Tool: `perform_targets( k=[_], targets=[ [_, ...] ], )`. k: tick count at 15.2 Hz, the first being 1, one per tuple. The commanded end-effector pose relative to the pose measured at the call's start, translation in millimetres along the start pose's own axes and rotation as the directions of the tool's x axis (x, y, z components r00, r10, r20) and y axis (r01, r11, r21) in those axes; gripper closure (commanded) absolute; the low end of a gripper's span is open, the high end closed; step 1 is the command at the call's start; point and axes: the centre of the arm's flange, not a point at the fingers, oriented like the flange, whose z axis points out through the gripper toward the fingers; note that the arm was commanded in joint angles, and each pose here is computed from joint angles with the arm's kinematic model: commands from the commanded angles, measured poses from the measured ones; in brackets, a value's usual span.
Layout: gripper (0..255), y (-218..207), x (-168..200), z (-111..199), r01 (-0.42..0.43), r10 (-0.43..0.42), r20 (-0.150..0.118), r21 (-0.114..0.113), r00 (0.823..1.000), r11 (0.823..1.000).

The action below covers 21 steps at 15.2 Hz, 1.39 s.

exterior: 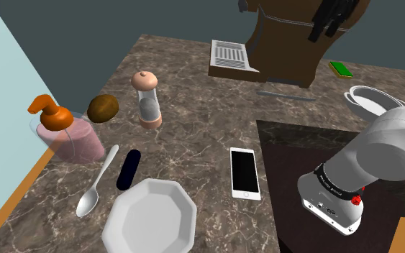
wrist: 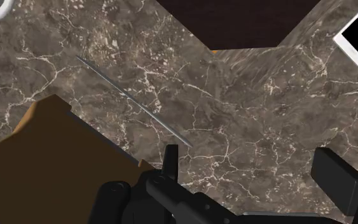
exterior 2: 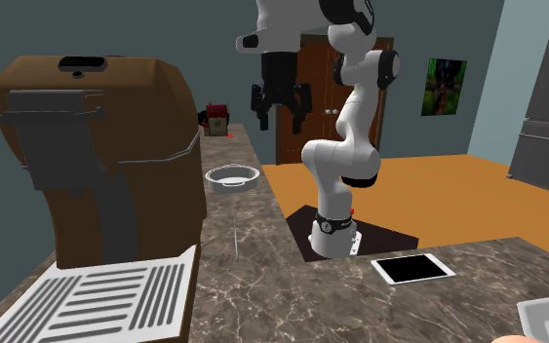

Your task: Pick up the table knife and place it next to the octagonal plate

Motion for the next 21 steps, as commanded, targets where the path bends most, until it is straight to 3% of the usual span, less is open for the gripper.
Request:
perform_targets(
  k=[1,5,7,10,15,20,21],
  targets=[
    [0,0,0,0,0.000,0.000,0.000,0.000,1.000,1.000],
    [0,26,2,46,0.177,-0.177,-0.010,0.000,0.984,0.984],
    [0,38,4,69,0.263,-0.263,-0.015,-0.001,0.965,0.965],
    [0,57,11,104,0.389,-0.389,-0.022,-0.003,0.921,0.921],
    [0,85,27,161,0.583,-0.583,-0.033,-0.009,0.812,0.813],
    [0,108,50,218,0.747,-0.747,-0.043,-0.017,0.663,0.664],
    [0,111,53,226,0.766,-0.766,-0.044,-0.018,0.641,0.642]
  ],
)
